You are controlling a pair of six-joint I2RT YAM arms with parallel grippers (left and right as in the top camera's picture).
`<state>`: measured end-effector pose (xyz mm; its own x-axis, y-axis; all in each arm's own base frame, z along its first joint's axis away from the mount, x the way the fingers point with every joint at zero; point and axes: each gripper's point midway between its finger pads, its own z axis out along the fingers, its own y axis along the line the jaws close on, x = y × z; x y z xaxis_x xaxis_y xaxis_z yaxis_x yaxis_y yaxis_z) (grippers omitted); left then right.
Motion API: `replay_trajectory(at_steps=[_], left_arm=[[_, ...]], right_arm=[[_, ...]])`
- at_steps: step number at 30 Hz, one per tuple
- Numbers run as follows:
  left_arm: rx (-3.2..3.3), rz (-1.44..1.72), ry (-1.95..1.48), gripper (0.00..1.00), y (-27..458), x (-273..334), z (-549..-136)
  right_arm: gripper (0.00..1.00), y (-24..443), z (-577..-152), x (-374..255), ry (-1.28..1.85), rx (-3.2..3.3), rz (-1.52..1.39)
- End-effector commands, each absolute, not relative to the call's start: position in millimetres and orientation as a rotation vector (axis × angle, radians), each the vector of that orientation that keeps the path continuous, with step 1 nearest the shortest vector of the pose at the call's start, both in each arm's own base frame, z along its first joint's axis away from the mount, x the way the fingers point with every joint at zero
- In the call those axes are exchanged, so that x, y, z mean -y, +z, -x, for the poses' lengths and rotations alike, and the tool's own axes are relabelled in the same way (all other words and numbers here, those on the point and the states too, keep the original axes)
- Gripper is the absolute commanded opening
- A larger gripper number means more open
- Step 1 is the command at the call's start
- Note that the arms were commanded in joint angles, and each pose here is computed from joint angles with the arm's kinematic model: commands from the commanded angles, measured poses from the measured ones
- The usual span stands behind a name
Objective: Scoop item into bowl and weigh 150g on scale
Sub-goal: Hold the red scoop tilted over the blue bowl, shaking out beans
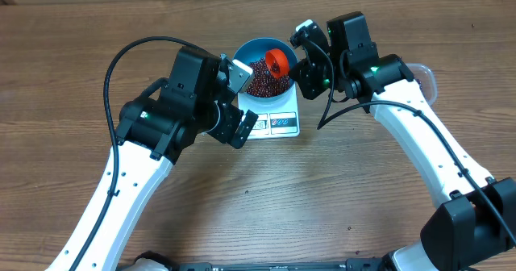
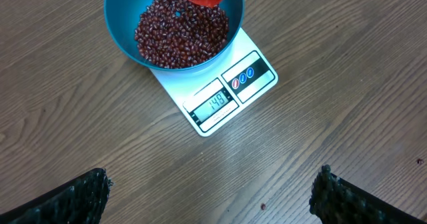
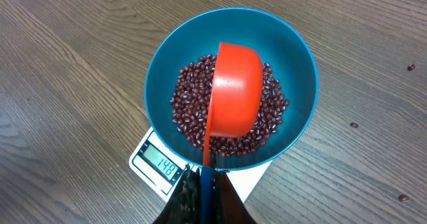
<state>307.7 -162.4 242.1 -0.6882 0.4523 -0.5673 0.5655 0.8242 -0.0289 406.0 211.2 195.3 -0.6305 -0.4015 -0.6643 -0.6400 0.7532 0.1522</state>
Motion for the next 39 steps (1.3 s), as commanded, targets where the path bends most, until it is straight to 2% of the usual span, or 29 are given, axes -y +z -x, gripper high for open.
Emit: replay_trajectory(at_steps=[1,29,33,37,39], left_arm=[[-2.448,-0.735,-0.276,1.00,243.8,163.4,-309.0],[-2.448,-0.735,-0.276,1.00,243.9,163.4,-309.0],[-2.448,-0.735,-0.276,1.00,243.9,163.4,-309.0],[-2.448,-0.735,-0.276,1.00,243.8,163.4,-309.0],[-2.448,-0.735,-0.276,1.00,243.9,163.4,-309.0]], right_arm=[[0.04,203.0,-410.8,-211.8,0.493,-2.307,0.768],[0.04,202.5,-409.2,-212.4,0.503,-2.313,0.767],[0.04,203.5,-392.2,-226.0,0.591,-2.238,0.963],[0.04,202.9,-412.9,-209.2,0.485,-2.317,0.738],[0.03,203.0,-413.6,-208.7,0.481,-2.319,0.729]])
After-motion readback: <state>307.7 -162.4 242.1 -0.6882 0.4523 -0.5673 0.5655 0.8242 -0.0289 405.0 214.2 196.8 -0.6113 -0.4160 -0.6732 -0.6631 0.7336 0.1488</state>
